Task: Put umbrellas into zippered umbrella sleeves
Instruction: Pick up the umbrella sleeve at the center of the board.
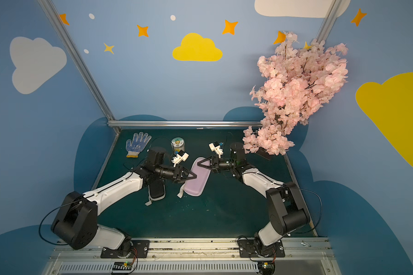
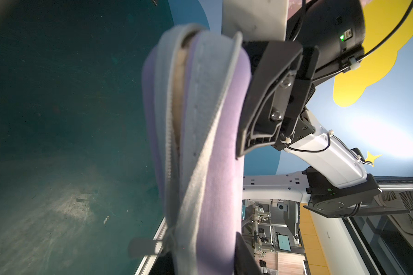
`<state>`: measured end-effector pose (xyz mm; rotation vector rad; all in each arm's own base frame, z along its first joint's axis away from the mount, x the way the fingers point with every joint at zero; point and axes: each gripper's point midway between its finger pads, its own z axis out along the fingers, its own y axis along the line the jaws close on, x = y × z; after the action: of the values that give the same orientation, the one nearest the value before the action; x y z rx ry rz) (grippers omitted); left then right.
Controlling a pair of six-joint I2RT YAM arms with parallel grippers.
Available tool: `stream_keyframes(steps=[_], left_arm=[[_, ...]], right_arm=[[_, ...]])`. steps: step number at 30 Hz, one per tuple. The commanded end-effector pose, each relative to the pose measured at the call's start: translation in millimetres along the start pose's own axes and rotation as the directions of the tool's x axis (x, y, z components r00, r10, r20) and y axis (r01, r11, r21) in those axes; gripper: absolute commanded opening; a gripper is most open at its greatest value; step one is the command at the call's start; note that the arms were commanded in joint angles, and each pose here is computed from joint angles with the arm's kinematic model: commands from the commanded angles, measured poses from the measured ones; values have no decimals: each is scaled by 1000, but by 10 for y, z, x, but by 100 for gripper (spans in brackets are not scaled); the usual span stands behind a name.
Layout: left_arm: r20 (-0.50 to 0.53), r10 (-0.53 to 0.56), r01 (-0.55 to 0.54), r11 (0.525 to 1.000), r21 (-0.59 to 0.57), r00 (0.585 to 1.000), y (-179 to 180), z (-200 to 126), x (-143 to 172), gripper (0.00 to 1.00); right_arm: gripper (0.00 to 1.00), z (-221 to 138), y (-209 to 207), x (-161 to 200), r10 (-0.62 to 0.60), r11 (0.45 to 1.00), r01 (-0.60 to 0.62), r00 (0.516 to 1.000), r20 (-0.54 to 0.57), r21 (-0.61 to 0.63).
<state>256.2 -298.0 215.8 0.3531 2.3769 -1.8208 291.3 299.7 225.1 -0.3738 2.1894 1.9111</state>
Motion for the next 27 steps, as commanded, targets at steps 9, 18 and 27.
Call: stream_keyframes(steps=[9, 18, 27], left_arm=[[116, 91, -99, 993, 58, 989, -187, -278, -138, 78], [177, 187, -198, 979, 47, 966, -296, -161, -147, 78], [264, 230, -233, 972, -21, 937, -247, -221, -272, 35]], right_arm=[[12, -79, 427, -374, -241, 961, 263, 946, 218, -78], [11, -66, 693, -463, -226, 949, 284, 916, 331, -139], [16, -97, 678, -539, -193, 950, 272, 896, 399, -153]])
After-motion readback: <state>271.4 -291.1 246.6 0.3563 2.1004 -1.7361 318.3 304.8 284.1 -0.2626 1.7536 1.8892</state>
